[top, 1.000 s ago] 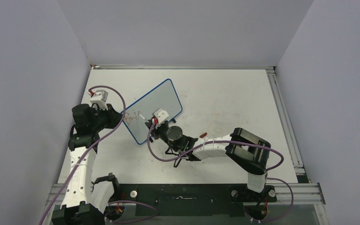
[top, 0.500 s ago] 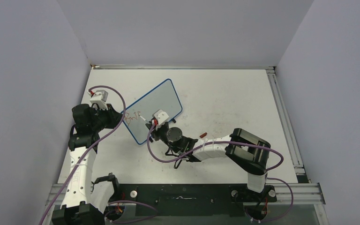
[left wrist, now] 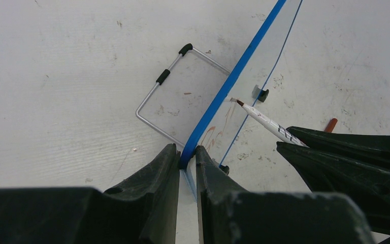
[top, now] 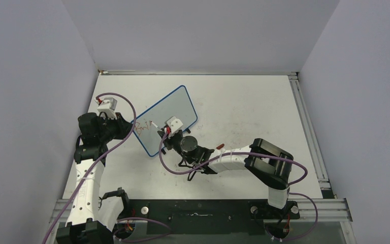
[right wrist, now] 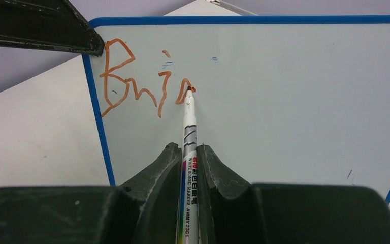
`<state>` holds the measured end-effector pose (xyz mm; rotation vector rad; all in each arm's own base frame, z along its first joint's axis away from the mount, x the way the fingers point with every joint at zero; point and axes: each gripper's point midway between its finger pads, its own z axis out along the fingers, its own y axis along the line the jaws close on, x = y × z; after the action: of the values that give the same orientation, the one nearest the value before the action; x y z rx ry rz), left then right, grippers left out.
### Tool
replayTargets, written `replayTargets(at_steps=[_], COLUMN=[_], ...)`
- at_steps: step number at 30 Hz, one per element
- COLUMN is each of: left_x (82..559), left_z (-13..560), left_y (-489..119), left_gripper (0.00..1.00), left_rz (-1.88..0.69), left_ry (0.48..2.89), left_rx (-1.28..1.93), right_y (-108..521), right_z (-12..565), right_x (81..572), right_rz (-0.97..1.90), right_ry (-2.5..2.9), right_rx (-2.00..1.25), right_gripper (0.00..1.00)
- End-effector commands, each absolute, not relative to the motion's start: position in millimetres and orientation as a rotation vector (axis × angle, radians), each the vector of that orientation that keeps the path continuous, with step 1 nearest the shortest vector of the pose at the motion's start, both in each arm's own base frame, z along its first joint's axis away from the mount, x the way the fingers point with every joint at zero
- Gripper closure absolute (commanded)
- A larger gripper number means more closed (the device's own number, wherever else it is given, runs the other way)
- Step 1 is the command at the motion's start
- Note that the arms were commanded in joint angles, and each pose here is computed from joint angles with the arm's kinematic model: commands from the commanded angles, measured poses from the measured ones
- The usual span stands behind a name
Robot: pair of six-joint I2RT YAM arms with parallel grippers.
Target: Write a sentence on the whiteboard
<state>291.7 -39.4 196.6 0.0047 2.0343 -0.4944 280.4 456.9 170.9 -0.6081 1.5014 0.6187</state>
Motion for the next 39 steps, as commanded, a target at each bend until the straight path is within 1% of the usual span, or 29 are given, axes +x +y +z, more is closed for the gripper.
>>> replayTargets(at_steps=[1, 8, 19, 25, 33, 39], left_x=[288.6, 288.6, 288.8, 288.8, 288.9, 288.7], left_z=[196.5, 195.9, 197.0, 197.1, 197.6, 197.5], left_y=[-39.2, -38.5, -38.4, -38.7, -38.8, -38.4], left_gripper=[1.00, 1.00, 1.00, 1.00, 1.00, 1.00], left_rz=[-0.488, -0.485, -0.483, -0.484, -0.485, -0.482], left_ry=[2.045, 2.046, 2.043, 2.042, 2.042, 2.041], left_rx=[0.003, 0.000, 0.001, 0.003, 0.003, 0.002], right_y=[460.7, 459.8, 452.9, 451.2, 461.2, 468.0], right_z=[193.4, 179.9, 143.4, 133.2, 141.8, 161.6], right_x=[294.1, 293.1, 278.4, 272.3, 258.8, 256.5], right_rz=[0.620, 0.611, 0.593, 0.592, 0.636, 0.654], right_ry=[1.451, 1.480, 1.556, 1.576, 1.549, 1.513], right_rx=[-0.550, -0.567, -0.615, -0.631, -0.654, -0.628], right_gripper=[0.95, 0.95, 0.95, 0.95, 0.95, 0.95])
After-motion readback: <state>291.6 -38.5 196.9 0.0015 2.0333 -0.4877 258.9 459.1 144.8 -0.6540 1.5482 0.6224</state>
